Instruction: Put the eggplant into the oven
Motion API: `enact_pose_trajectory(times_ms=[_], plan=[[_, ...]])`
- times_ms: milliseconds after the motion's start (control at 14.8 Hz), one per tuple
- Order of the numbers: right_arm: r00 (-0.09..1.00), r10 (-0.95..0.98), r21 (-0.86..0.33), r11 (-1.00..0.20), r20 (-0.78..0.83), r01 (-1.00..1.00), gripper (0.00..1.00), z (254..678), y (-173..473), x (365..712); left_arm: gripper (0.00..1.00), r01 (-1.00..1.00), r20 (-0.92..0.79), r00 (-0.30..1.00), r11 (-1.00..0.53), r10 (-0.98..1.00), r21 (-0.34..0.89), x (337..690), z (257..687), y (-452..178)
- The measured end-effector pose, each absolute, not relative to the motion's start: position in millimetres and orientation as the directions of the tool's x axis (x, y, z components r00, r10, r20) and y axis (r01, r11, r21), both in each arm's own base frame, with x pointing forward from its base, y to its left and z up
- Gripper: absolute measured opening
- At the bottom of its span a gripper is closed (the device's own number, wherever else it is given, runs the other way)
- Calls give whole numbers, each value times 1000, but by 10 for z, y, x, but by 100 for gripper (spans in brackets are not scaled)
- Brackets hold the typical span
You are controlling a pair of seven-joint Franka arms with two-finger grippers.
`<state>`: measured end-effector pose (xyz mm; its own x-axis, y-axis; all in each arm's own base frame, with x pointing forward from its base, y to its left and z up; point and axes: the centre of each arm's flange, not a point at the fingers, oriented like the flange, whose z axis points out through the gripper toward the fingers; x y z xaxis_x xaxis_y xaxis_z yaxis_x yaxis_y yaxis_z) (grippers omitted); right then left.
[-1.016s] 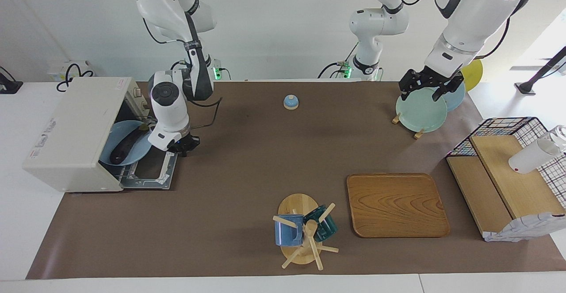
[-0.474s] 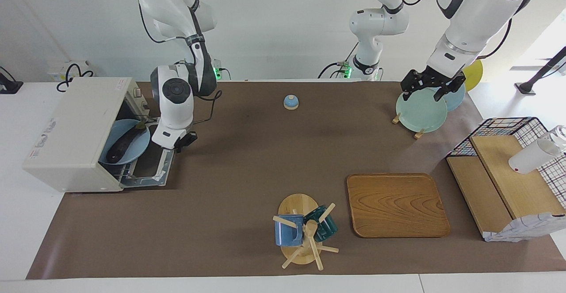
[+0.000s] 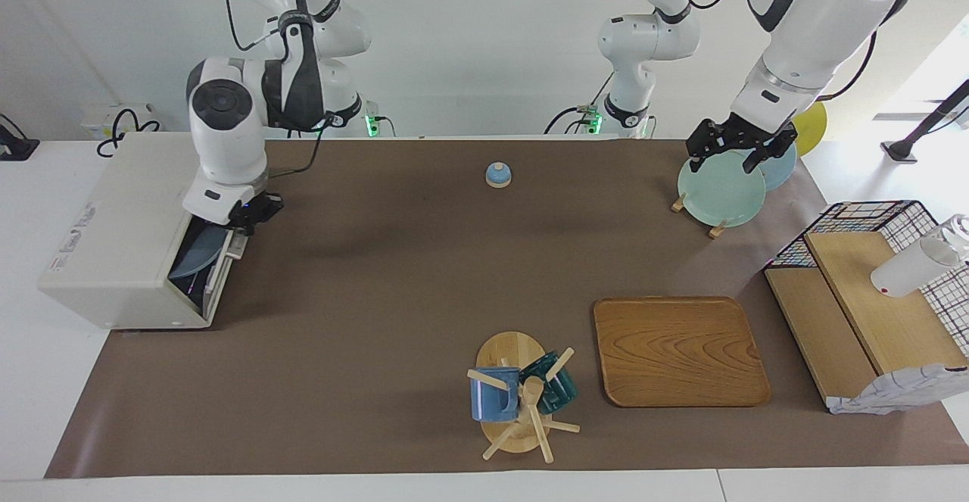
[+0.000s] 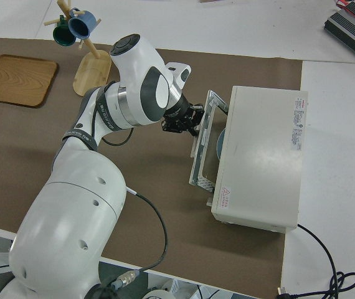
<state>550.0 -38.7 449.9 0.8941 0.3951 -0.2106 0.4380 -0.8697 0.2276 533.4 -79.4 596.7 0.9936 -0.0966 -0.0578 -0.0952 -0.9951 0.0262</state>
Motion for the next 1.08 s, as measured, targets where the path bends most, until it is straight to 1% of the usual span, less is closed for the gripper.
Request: enact_pose_trajectory(times_ms=[135, 271, 406, 474, 542, 677, 813, 948, 1084], plan=[[899, 387, 235, -872, -207, 429, 1, 4600, -614, 5480, 100, -95, -58, 994, -995, -97, 26, 5334, 5967, -794], [902, 378, 234, -877, -207, 420, 1, 4646, -681, 5472, 100, -95, -58, 994, -995, -97, 26, 5334, 5967, -794], [909, 357, 183, -899, -214, 397, 1, 4723, -638, 5453, 100, -95, -58, 994, -995, -97, 26, 5334, 5967, -794], [916, 346, 145, -915, -201, 377, 1, 4836, -592, 5465, 100, -95, -58, 994, -995, -97, 26, 5334, 5967, -794], [925, 336, 109, -927, -177, 358, 7, 4999, -546, 5488, 100, -95, -58, 994, -995, -97, 26, 5334, 5967, -794], [939, 322, 47, -943, -123, 330, 28, 5357, -472, 5526, 100, -95, -58, 994, -995, -97, 26, 5334, 5967, -794], [943, 319, 29, -946, -91, 322, 48, 5690, -428, 5534, 100, -95, -58, 994, -995, -97, 26, 5334, 5967, -794], [950, 298, 29, -953, -90, 302, 68, 5879, -400, 5514, 100, -95, -58, 994, -995, -97, 26, 5334, 5967, -794], [959, 267, 29, -962, -99, 271, 88, 5897, -400, 5499, 100, -95, -58, 994, -995, -97, 26, 5334, 5967, -794]])
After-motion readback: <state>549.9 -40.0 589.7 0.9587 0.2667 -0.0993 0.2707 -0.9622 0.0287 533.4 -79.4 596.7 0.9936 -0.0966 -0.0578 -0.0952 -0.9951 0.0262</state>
